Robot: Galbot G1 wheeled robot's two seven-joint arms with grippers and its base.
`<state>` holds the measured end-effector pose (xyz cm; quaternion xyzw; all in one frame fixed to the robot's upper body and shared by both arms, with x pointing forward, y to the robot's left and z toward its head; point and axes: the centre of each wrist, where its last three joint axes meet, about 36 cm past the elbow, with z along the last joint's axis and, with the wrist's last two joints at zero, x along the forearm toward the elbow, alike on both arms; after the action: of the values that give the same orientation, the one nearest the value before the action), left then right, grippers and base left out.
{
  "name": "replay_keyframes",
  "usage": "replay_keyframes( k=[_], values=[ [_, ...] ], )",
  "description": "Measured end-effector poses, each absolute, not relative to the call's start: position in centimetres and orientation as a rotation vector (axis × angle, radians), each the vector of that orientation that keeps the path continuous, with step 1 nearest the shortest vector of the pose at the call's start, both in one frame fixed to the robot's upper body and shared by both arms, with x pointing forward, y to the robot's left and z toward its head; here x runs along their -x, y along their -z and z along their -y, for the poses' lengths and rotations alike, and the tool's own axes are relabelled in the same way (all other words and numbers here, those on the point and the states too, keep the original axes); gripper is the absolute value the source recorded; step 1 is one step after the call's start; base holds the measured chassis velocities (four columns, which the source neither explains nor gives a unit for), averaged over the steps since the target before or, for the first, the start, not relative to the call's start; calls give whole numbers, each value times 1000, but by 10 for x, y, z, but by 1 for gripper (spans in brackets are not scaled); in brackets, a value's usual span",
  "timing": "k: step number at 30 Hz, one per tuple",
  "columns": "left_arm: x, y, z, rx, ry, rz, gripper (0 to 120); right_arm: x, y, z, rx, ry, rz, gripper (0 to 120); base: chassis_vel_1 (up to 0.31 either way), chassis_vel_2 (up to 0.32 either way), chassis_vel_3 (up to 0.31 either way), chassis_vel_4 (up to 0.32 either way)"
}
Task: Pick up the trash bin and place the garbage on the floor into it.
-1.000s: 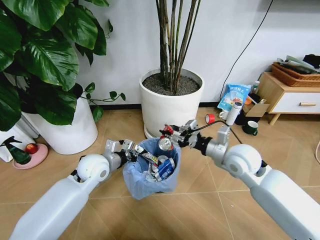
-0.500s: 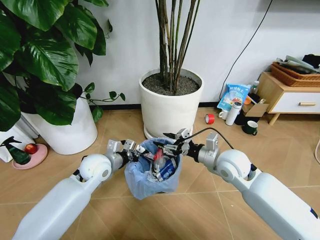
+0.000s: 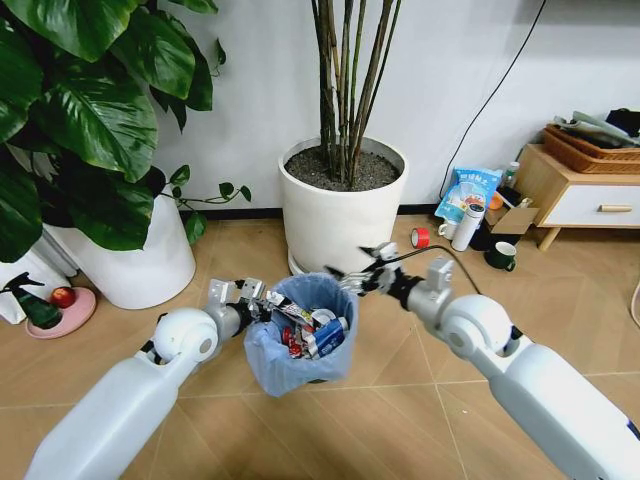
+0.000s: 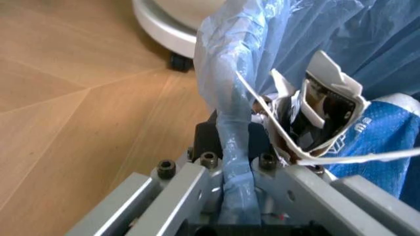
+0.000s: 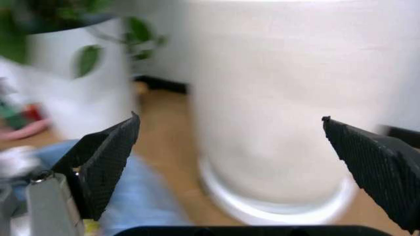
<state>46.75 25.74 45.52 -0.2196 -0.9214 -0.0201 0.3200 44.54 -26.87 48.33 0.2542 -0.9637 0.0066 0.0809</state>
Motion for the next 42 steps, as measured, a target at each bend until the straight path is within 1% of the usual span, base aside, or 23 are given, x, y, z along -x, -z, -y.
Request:
replay_keyframes(
  k=[3,7,9,10,11,13,15,17,21,26,32,42],
  values=[
    [-463,-456,-264,558,63,2427,0,-438,-477,283,-598,-46,2937,100,0,0,0,0],
    [-460,-456,-267,549,65,2429,0,-431,-474,291,-519,-56,2959,100,0,0,0,0],
    [-454,-456,-272,526,74,2431,0,-410,-467,305,-397,-85,2980,100,0,0,0,0],
    [-454,-456,-272,526,74,2431,0,-410,-467,305,-397,-85,2980,100,0,0,0,0],
    [-452,-457,-274,519,80,2433,0,-393,-461,311,-334,-96,2984,100,0,0,0,0],
    [-451,-457,-274,517,82,2434,0,-385,-458,313,-311,-98,2985,100,0,0,0,0],
    [-448,-459,-275,515,87,2438,0,-359,-454,315,-253,-92,2999,100,0,0,0,0],
    [-448,-459,-275,514,87,2438,0,-352,-454,314,-237,-84,3004,100,0,0,0,0],
    [-441,-457,-271,509,85,2446,0,-297,-441,291,-114,-73,3020,100,0,0,0,0],
    [-437,-455,-267,505,70,2454,0,-268,-436,275,-64,-121,3010,100,0,0,0,0],
    [-429,-454,-268,494,60,2463,0,-247,-439,259,-57,-110,2997,100,0,0,0,0],
    [-419,-457,-272,487,68,2468,0,-238,-439,255,-66,-118,2999,100,0,0,0,0]
  ],
)
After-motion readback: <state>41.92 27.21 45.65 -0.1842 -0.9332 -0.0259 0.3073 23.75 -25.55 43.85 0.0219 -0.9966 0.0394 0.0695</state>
